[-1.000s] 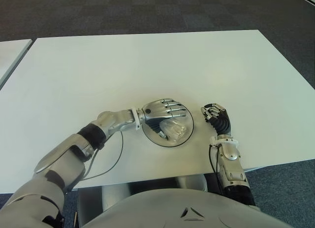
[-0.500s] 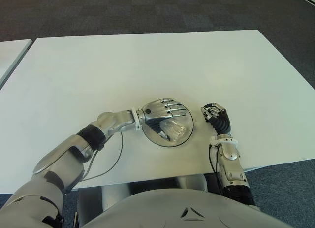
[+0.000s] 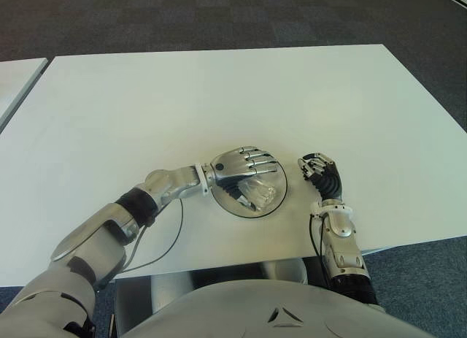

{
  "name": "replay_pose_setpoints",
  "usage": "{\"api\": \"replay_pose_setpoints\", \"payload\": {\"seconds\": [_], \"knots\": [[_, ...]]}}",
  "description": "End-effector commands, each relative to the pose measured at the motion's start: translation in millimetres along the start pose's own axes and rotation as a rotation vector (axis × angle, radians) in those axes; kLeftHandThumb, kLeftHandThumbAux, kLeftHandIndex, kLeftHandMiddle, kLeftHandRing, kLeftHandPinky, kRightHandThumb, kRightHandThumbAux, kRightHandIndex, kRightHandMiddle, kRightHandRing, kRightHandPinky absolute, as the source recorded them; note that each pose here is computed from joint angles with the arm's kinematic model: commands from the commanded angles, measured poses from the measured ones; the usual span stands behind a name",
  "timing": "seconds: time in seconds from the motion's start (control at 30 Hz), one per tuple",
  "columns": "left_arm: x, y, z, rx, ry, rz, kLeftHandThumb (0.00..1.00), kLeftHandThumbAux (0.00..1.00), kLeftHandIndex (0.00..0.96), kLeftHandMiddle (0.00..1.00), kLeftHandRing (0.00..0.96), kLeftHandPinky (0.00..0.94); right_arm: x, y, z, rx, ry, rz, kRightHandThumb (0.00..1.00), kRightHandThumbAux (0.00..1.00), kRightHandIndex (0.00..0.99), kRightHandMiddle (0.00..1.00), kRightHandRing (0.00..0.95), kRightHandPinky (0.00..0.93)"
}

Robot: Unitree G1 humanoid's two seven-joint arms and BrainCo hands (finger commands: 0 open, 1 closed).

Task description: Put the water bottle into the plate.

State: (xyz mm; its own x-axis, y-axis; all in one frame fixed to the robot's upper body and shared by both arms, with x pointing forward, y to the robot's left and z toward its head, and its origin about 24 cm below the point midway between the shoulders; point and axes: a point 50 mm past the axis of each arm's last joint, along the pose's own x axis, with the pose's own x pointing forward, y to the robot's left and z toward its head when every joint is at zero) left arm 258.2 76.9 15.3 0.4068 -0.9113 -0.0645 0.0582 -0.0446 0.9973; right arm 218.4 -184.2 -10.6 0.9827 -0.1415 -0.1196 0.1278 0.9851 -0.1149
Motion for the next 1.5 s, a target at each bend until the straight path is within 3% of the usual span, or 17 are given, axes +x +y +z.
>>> {"api": "replay_pose_setpoints", "payload": {"seconds": [0.03, 0.33, 0.77, 1.2, 1.5], "knots": [[-4.1, -6.7, 2, -0.037, 0.025, 0.008, 0.161, 0.207, 0.000, 0.000, 0.000, 0.000, -6.3, 1.1, -14, 0.004, 0.083, 0.001, 0.705, 0.730, 0.438, 0.704, 0.686, 0.670], [-3.5, -2.2, -1, -0.095, 0.066, 0.074, 0.175, 0.226, 0.000, 0.000, 0.000, 0.000, -6.4, 1.1, -14, -0.002, 0.087, 0.005, 0.705, 0.731, 0.437, 0.706, 0.688, 0.671], [-3.8, 34.8, -21, -0.128, 0.109, 0.171, 0.197, 0.243, 0.000, 0.000, 0.000, 0.000, -6.5, 0.3, -14, 0.006, 0.081, 0.009, 0.705, 0.731, 0.438, 0.714, 0.697, 0.685], [-9.2, 52.4, -28, -0.144, 0.196, 0.260, 0.176, 0.264, 0.000, 0.000, 0.000, 0.000, -6.6, -0.5, -15, 0.010, 0.085, 0.007, 0.706, 0.730, 0.438, 0.712, 0.695, 0.689], [-22.4, 58.2, -26, -0.351, 0.296, 0.422, 0.147, 0.289, 0.000, 0.000, 0.000, 0.000, -6.9, -0.7, -15, 0.006, 0.084, 0.005, 0.706, 0.730, 0.438, 0.711, 0.696, 0.690]]}}
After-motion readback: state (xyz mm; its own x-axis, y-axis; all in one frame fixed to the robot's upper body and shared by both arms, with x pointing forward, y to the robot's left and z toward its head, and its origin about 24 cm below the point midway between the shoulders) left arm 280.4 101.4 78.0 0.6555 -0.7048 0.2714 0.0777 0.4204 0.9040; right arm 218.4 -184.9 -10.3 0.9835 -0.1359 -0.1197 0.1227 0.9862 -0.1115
